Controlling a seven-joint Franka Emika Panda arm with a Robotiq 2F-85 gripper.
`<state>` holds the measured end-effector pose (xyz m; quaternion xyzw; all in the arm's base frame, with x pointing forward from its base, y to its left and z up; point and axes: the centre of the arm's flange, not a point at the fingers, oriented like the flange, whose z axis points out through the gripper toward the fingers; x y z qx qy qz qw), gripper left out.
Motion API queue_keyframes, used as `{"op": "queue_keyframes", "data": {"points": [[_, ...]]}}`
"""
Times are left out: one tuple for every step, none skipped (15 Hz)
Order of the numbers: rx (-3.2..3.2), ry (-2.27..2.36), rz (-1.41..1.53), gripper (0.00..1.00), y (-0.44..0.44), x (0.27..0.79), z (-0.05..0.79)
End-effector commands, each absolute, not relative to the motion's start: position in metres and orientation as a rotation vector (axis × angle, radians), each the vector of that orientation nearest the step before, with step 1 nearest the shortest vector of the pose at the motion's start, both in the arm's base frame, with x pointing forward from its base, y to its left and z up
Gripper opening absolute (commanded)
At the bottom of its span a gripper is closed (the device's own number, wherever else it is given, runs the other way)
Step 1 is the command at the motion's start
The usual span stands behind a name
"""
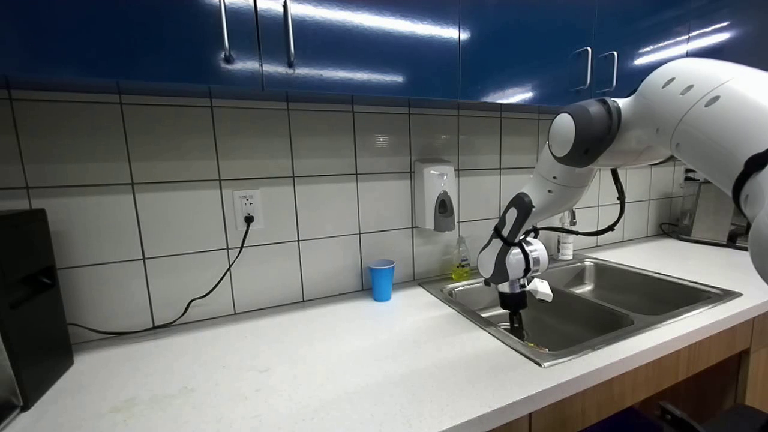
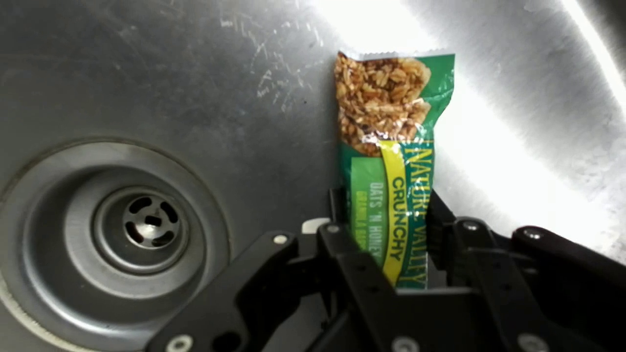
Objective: Remove the green packet out of the sink
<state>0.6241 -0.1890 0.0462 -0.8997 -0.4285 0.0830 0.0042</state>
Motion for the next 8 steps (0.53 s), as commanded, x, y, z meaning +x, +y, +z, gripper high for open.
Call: {"op": "queue_keyframes", "data": {"points": [[-2.864, -1.282, 0.287, 0.14, -0.190, 0.627, 0.076], [-2.875, -1.276, 0.281, 0.14, -0.190, 0.627, 0.082], [-2.884, -1.269, 0.276, 0.14, -0.191, 0.628, 0.087], [-2.894, -1.267, 0.271, 0.14, -0.191, 0.628, 0.094], [-2.908, -1.259, 0.266, 0.14, -0.192, 0.629, 0.100], [-2.914, -1.258, 0.261, 0.14, -0.192, 0.630, 0.106], [-2.923, -1.253, 0.258, 0.14, -0.193, 0.631, 0.112], [-2.926, -1.253, 0.256, 0.14, -0.193, 0.631, 0.117]]}}
